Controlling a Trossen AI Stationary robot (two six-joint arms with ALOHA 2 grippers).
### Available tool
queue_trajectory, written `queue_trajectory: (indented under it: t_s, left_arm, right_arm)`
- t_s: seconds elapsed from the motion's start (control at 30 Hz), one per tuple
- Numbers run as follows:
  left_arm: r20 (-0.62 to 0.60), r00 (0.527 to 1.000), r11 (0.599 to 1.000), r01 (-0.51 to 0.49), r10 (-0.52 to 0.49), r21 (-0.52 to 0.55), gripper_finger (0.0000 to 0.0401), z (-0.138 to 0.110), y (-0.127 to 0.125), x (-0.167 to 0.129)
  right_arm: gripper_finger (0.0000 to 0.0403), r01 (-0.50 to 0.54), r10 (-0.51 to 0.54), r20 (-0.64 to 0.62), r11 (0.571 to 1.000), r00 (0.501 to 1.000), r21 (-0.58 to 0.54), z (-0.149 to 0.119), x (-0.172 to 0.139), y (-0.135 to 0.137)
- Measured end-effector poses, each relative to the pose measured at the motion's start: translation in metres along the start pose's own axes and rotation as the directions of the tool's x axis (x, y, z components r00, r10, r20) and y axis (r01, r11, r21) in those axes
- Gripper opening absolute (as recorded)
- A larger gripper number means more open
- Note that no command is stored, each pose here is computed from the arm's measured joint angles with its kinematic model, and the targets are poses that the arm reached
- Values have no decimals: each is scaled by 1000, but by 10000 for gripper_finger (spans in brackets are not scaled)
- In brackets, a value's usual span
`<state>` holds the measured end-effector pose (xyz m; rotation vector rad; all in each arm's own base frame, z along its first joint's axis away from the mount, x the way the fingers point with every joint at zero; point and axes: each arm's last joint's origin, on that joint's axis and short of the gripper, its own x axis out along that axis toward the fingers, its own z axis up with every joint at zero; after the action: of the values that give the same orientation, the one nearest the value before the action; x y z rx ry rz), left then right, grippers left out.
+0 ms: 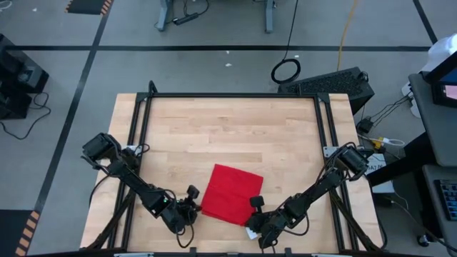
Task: Roll napkin
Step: Fold the red napkin
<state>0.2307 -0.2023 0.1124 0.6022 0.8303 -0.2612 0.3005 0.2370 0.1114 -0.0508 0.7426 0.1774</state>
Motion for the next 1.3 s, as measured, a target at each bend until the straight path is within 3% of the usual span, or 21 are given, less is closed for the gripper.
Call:
queue_trajectory:
  t_s: [0.3,0.7,0.87,1.07,1.3]
  left_arm:
    - [82,996,999,-29,33,-42,2,17,10,-18]
    - [100,993,997,-63,66,-33,1,19,12,-20]
    - [107,991,997,-71,75,-38,1,20,13,-21]
    - [114,991,996,-71,76,-46,1,21,13,-21]
    - [114,991,996,-71,76,-47,1,21,13,-21]
  right_arm:
    - [11,4,-4,2,1000,1000,6,0,0,-1]
    - [95,4,-5,12,998,1000,70,6,-2,-5]
    - [88,1,-2,15,997,1000,76,13,-12,-6]
    - [74,55,-44,-80,988,996,142,4,-14,-10]
    - [112,4,1,-30,988,1000,152,4,-22,7]
